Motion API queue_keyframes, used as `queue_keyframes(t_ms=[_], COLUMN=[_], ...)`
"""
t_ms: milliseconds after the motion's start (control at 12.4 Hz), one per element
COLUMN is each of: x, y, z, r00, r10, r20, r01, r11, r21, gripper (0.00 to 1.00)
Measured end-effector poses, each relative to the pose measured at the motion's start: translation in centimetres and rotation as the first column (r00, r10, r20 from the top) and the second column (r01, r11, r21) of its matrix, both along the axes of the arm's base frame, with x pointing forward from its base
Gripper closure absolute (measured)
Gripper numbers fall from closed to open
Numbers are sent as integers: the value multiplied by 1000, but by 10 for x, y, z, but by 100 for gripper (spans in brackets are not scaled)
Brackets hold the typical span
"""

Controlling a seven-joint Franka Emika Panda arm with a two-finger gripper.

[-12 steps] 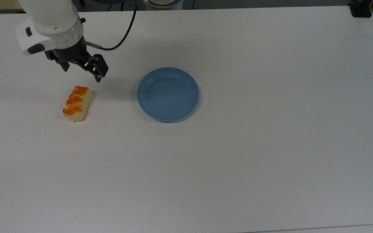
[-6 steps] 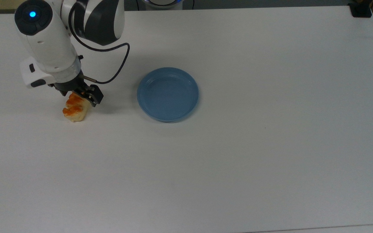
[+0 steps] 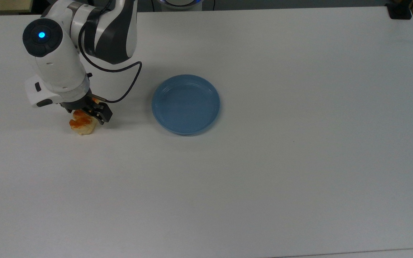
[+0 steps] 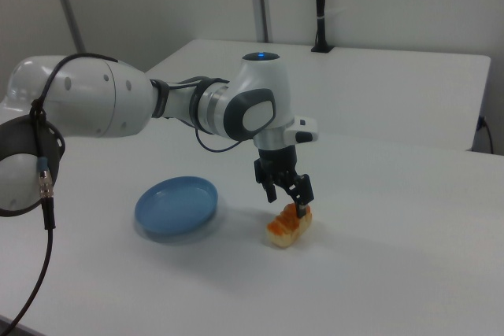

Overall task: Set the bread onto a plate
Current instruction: 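Lower the gripper onto the bread roll and close on it, then lift the bread roll and carry it over the blue plate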

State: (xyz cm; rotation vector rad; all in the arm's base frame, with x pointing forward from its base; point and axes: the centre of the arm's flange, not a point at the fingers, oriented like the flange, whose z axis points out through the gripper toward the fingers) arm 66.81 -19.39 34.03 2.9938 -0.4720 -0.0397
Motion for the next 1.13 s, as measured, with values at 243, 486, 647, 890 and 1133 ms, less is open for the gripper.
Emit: queue_keyframes(t_ms=[243,486,647,890,1133], x=[-2,-4,-6,-6,-4], y=[-6,-10,-11,-11,-9], z=[-6,-25,-32,-30,12], r00=[1000,999,997,997,999], r10=[2,13,29,37,37], r20=[-15,-52,-67,-66,-27], r01=[-2,-15,-32,-39,-38], r11=[1000,999,999,999,998], r21=[-13,-34,-36,-36,-43], gripper=[1,14,27,59,61])
